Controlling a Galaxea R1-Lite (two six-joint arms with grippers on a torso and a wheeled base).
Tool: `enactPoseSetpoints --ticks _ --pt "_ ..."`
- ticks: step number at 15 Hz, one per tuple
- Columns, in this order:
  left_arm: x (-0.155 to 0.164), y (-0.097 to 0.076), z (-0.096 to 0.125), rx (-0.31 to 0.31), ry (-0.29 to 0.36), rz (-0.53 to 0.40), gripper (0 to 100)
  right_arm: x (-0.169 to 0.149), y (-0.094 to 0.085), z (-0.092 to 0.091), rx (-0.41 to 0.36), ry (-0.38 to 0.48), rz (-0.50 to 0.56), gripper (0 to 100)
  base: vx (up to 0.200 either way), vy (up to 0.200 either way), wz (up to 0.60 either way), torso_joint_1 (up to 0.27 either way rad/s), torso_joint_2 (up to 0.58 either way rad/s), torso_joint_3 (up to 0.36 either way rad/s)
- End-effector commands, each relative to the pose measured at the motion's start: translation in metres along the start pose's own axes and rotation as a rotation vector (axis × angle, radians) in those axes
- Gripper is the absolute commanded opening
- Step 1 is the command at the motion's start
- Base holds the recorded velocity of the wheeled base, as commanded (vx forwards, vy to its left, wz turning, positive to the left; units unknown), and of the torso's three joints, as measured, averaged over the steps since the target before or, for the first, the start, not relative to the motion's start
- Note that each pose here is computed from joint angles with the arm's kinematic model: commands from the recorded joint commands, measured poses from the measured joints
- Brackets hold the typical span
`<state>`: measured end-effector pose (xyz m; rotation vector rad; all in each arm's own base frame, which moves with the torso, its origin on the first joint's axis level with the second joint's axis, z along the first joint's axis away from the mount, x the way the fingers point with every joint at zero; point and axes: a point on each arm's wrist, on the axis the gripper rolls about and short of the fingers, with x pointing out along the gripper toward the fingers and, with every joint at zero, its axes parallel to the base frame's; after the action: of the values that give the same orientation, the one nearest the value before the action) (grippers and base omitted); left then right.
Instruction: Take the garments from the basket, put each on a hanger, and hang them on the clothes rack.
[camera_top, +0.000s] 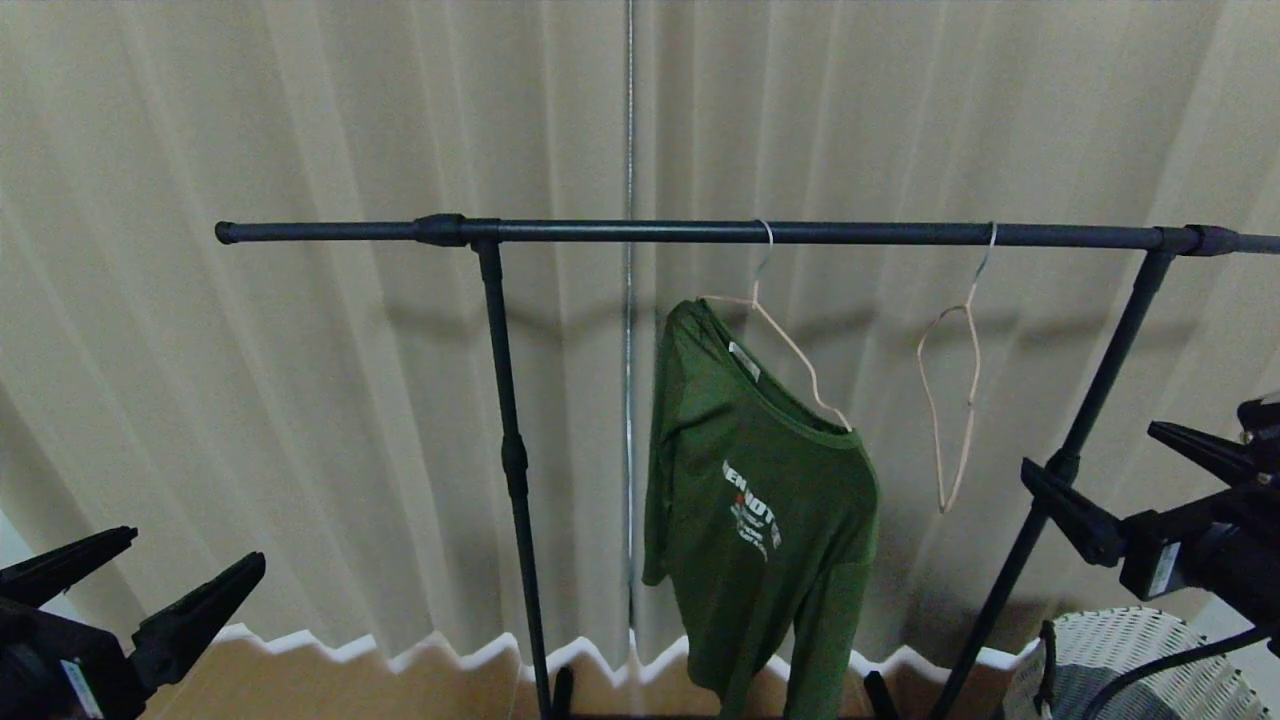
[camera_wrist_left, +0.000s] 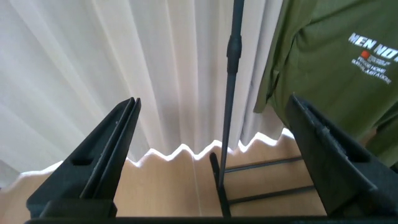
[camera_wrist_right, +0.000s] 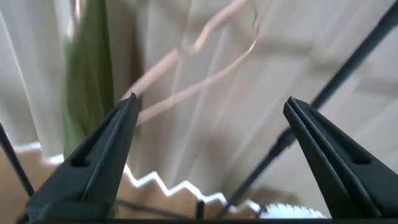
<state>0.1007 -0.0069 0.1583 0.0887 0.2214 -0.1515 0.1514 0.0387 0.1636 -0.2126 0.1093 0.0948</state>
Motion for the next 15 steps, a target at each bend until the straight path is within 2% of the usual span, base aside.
enactPoseSetpoints --ticks 1,6,10,15 --pt "0.0 0.0 -0.001 0.006 0.005 0.0 100 -0.008 0.002 -0.02 -0.025 0.07 0.006 100 0.0 0.0 0.0 0.0 0.0 0.0" --pt "0.003 0.0 -0.003 0.006 0.026 -0.007 100 -0.005 -0.006 -0.038 -0.034 0.178 -0.078 100 0.0 0.0 0.0 0.0 0.0 0.0" --pt "0.002 0.0 -0.004 0.004 0.026 -0.005 100 -0.006 -0.007 -0.044 -0.036 0.205 -0.083 100 0.0 0.0 0.0 0.0 0.0 0.0" --pt "0.003 0.0 -0.004 0.006 0.026 -0.004 100 -0.007 -0.006 -0.045 -0.037 0.213 -0.08 100 -0.2 0.0 0.0 0.004 0.0 0.002"
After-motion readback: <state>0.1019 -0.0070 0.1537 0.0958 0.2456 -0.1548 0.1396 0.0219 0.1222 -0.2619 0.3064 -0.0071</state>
